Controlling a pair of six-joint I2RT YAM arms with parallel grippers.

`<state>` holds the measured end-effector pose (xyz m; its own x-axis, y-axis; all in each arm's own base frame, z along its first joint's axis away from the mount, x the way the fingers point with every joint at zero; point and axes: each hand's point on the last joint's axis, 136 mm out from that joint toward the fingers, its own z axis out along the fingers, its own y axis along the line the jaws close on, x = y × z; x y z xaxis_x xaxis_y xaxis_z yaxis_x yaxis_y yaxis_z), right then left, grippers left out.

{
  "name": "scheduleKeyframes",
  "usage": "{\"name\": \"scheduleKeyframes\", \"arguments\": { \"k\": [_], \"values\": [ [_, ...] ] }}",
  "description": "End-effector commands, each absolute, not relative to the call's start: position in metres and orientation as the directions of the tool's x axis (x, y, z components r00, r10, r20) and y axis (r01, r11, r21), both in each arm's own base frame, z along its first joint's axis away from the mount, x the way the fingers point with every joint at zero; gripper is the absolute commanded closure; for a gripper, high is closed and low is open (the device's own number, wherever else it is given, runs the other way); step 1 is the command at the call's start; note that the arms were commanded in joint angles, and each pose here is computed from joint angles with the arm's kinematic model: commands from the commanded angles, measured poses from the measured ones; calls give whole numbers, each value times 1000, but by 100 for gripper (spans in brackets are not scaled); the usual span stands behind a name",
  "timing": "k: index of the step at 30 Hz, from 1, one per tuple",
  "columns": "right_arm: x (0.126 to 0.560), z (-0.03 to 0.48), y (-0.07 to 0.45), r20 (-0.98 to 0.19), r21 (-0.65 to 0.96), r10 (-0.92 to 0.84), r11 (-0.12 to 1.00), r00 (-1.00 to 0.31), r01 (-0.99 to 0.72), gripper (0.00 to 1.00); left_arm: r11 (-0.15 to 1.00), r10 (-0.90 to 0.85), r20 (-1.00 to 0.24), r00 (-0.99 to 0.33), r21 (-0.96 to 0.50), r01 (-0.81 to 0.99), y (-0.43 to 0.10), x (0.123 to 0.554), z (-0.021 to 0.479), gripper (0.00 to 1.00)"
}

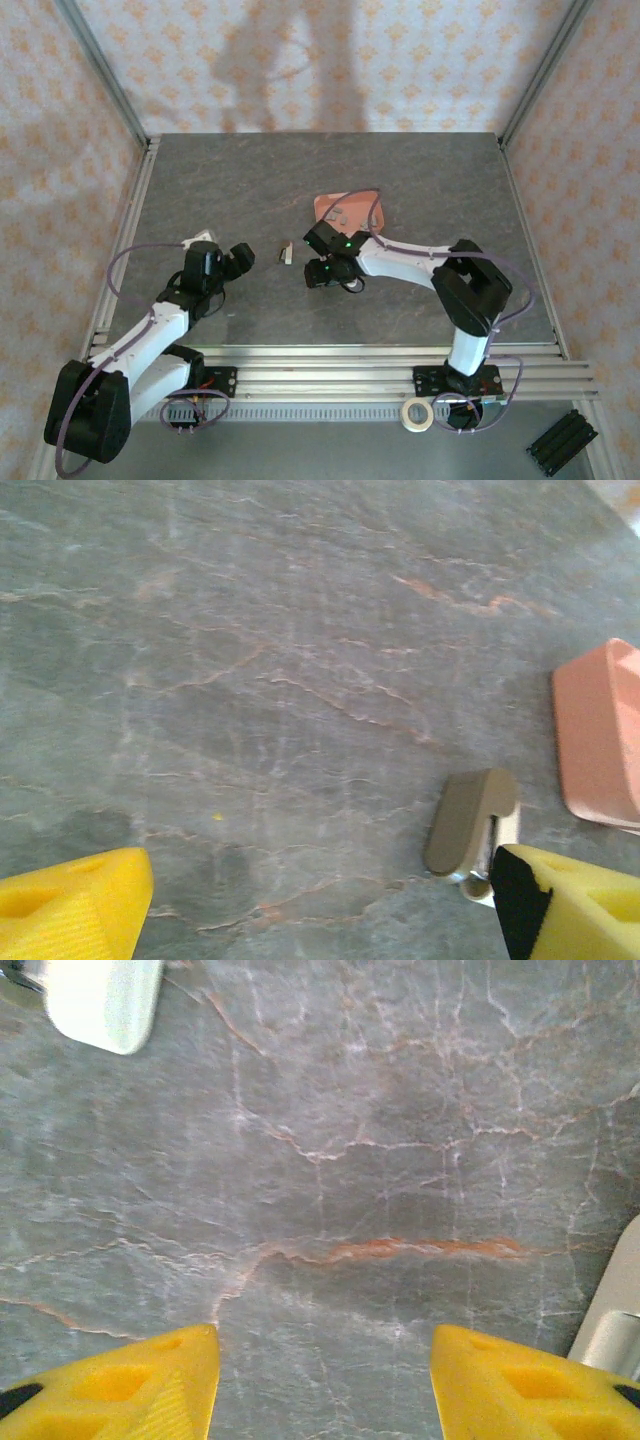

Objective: Load the staples into the stapler

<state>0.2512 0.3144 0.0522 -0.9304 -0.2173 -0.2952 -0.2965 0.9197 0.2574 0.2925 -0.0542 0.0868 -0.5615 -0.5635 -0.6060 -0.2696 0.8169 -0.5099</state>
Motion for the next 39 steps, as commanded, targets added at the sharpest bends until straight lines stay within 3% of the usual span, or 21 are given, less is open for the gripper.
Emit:
{"name": "scheduleKeyframes", "arguments": {
  "k": [1,16,39],
  "values": [
    [260,71,320,-374,289,-202,902,-905,-321,43,809,-562,-626,-541,-551,-204,-61,298,97,12],
    [292,83,360,-366,318,-145,909,-919,-270,44,815,-576,-632,-518,-495,-303,-40,284,93,12],
    [318,33,399,-304,283,-193,917,-933,-282,57,825,-564,-646,-515,-471,-312,-37,284,93,11]
  ]
}}
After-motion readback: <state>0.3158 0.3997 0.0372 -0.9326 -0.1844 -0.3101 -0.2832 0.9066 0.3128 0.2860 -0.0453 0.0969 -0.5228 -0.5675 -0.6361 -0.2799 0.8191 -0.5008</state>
